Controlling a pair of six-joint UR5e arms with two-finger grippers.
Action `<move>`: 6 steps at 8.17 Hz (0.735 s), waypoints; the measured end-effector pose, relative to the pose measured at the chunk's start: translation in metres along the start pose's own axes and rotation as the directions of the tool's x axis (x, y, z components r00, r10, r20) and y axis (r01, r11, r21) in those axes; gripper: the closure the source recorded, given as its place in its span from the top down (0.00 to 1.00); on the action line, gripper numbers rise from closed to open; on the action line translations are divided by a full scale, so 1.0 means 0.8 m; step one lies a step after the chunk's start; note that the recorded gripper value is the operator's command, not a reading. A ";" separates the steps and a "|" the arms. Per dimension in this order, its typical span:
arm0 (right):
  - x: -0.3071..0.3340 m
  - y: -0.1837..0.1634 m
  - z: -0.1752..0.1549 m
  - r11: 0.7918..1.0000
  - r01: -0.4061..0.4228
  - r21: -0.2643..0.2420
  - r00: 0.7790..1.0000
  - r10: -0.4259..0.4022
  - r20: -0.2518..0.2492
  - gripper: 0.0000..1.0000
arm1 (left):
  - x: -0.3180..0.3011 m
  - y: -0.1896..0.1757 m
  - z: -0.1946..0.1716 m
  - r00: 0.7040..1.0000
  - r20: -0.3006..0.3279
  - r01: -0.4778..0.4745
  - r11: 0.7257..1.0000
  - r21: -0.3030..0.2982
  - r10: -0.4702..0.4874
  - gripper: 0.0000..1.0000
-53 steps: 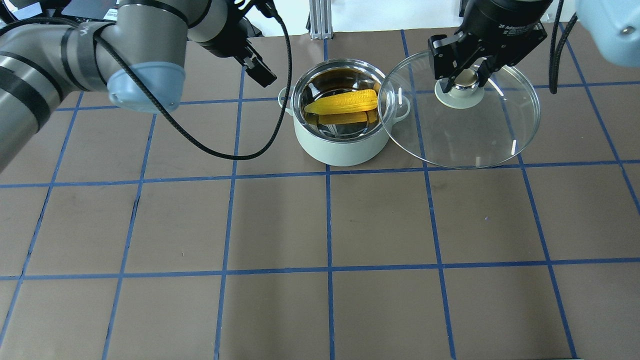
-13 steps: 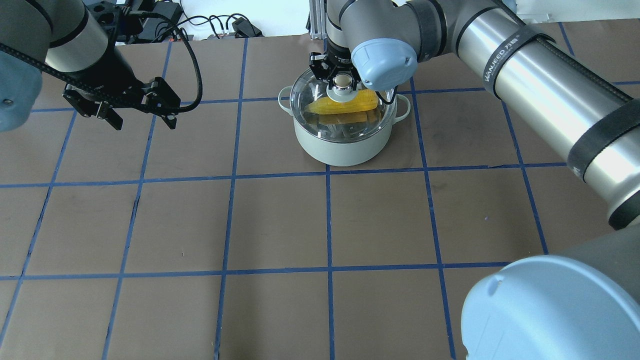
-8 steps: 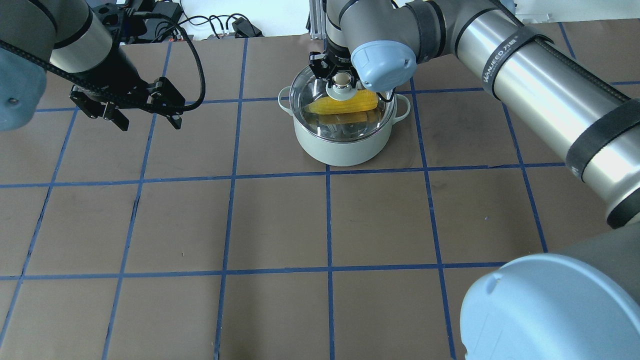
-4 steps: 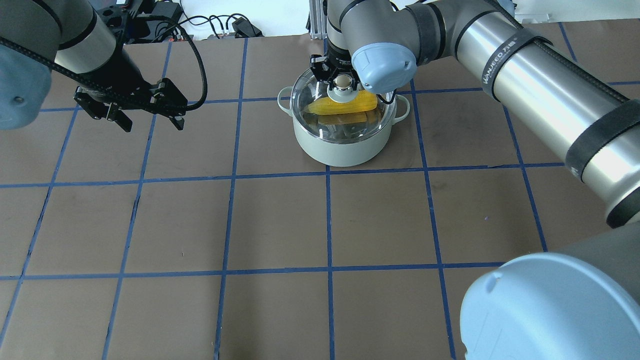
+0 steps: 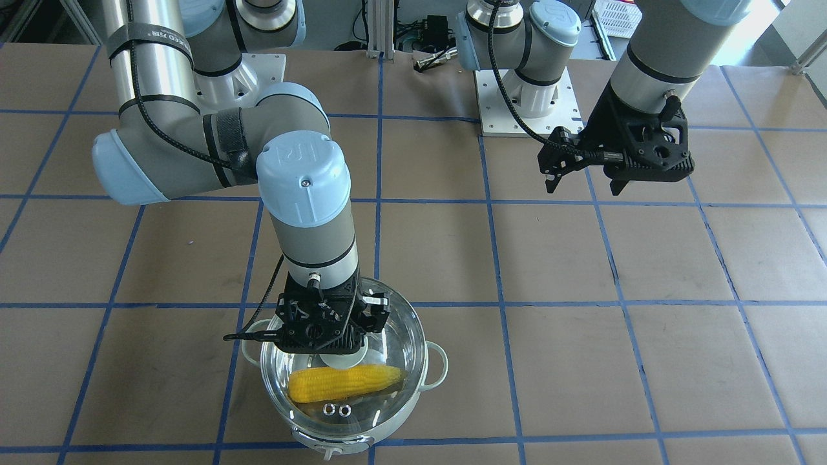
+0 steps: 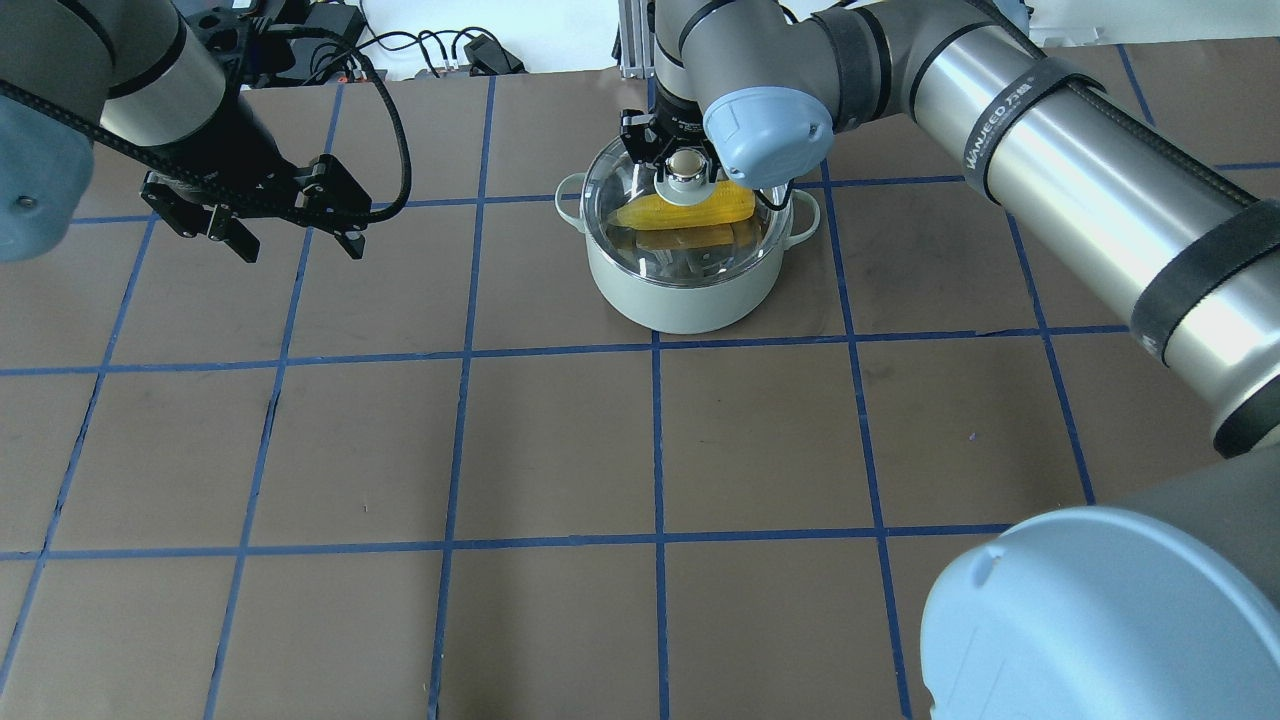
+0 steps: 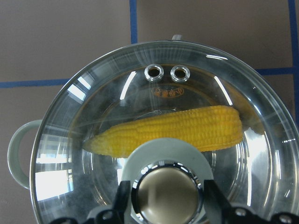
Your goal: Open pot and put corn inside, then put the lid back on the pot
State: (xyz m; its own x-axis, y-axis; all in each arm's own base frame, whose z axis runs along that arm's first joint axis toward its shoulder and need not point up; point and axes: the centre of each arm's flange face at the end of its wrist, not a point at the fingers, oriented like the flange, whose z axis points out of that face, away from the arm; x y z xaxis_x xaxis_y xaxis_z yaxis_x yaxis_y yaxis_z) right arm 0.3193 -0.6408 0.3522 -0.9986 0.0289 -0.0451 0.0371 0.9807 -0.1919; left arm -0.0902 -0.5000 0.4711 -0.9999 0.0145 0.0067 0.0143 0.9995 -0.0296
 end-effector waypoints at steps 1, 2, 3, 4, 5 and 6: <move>0.000 0.001 -0.004 1.000 -0.006 0.002 1.000 0.006 0.003 1.00 | 0.000 0.001 -0.002 1.000 0.000 0.000 1.000 0.004 0.000 1.00; 0.000 0.002 -0.017 1.000 -0.012 0.011 1.000 0.012 0.008 1.00 | 0.000 0.001 -0.004 1.000 0.000 0.000 1.000 0.007 0.000 1.00; 0.004 0.008 -0.044 1.000 -0.015 0.017 1.000 0.015 0.010 1.00 | 0.000 0.002 -0.005 1.000 0.001 0.000 1.000 0.008 0.000 1.00; 0.014 0.018 -0.082 1.000 -0.016 0.013 1.000 0.016 0.008 1.00 | 0.000 0.002 -0.005 1.000 0.002 0.000 1.000 0.009 0.000 1.00; 0.031 0.034 -0.119 1.000 -0.018 0.003 1.000 0.018 0.003 1.00 | 0.000 0.004 -0.008 1.000 0.003 0.000 1.000 0.012 0.000 1.00; 0.058 0.056 -0.155 1.000 -0.027 -0.002 1.000 0.027 -0.003 1.00 | 0.001 0.007 -0.012 1.000 0.004 -0.001 1.000 0.018 0.001 1.00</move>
State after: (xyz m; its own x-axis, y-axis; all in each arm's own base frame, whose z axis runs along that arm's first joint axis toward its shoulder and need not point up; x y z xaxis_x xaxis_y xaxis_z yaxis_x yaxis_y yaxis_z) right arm 0.2702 -0.5717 0.4631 -0.9973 0.0563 -0.0478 0.0644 0.9799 -0.1887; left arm -0.0908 -0.4945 0.4803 -0.9999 0.0153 0.0027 0.0152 0.9988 -0.0472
